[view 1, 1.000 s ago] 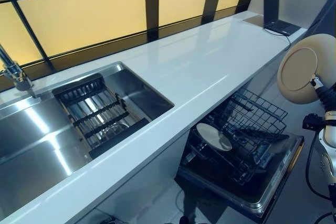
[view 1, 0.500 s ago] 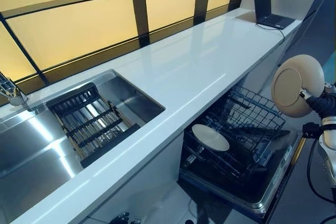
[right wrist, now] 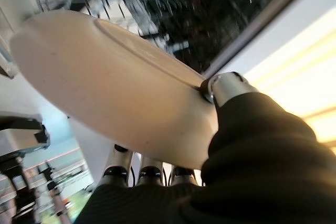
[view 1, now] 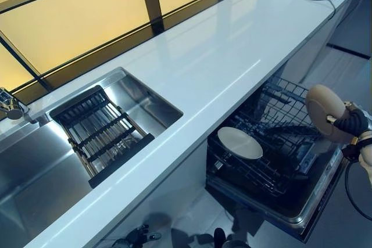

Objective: Take plates into dishwasher

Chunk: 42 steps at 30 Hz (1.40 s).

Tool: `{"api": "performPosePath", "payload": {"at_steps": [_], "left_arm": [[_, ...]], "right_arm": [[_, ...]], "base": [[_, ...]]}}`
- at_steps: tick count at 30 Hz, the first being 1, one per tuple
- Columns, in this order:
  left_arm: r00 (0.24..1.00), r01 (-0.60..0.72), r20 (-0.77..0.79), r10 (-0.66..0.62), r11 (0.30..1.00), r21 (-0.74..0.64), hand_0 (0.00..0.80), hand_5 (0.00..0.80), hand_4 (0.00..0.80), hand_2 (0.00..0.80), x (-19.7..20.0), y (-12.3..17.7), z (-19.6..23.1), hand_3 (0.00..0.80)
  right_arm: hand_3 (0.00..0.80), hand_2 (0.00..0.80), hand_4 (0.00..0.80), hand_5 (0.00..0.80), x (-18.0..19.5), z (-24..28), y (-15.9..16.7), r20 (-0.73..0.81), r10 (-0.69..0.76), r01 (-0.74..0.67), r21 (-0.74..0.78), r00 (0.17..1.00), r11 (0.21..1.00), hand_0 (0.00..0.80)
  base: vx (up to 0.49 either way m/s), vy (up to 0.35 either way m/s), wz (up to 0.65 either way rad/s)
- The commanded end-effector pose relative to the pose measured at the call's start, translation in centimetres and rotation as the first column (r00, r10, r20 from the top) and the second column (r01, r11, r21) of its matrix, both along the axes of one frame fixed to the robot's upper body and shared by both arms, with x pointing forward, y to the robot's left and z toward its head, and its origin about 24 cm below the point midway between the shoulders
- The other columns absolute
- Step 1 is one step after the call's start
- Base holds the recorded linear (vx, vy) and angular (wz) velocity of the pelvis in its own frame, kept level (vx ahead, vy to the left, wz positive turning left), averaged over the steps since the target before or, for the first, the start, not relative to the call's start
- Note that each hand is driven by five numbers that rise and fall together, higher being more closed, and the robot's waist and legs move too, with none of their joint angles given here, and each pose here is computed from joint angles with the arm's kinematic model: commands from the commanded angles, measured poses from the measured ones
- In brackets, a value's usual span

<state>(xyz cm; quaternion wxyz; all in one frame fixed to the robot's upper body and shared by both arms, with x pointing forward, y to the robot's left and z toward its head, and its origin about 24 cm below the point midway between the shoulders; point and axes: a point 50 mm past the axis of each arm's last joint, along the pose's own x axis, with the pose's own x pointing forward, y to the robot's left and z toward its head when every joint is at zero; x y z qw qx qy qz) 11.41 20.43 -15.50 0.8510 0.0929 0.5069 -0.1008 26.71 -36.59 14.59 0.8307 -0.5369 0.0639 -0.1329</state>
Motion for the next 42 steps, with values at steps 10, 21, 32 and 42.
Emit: {"api": "performPosePath", "payload": {"at_steps": [10, 21, 32, 42], "left_arm": [[0.995, 0.075, 0.064, -0.079, 0.995, 0.073, 0.000, 0.000, 0.000, 0.000, 2.8, 2.2, 1.5, 0.000], [0.991, 0.087, 0.097, -0.095, 0.993, 0.081, 0.000, 0.000, 0.000, 0.000, 4.3, 2.7, 2.3, 0.000], [0.988, 0.096, 0.112, -0.105, 0.992, 0.087, 0.000, 0.000, 0.000, 0.000, 4.8, 2.8, 2.5, 0.000], [0.984, 0.108, 0.132, -0.119, 0.991, 0.084, 0.000, 0.000, 0.000, 0.000, 5.7, 2.4, 2.9, 0.000]], "right_arm": [[0.800, 0.800, 0.800, 0.800, 2.9, 5.3, 1.0, -0.016, 0.115, -0.114, -0.332, 0.993, 0.936, 0.800], [0.800, 0.800, 0.800, 0.800, 3.4, 9.2, -0.7, -0.011, 0.019, -0.022, -0.493, 1.000, 0.870, 0.800], [0.800, 0.800, 0.800, 0.800, 3.8, 10.2, -0.4, -0.007, 0.026, -0.026, -0.461, 1.000, 0.887, 0.800], [0.800, 0.800, 0.800, 0.800, 4.8, 9.2, 0.1, -0.039, 0.006, -0.017, -0.297, 0.999, 0.955, 0.800]], "base": [[-0.008, -0.026, 0.06], [0.000, -0.032, 0.02], [0.005, -0.012, 0.05], [0.001, -0.001, 0.02]]}}
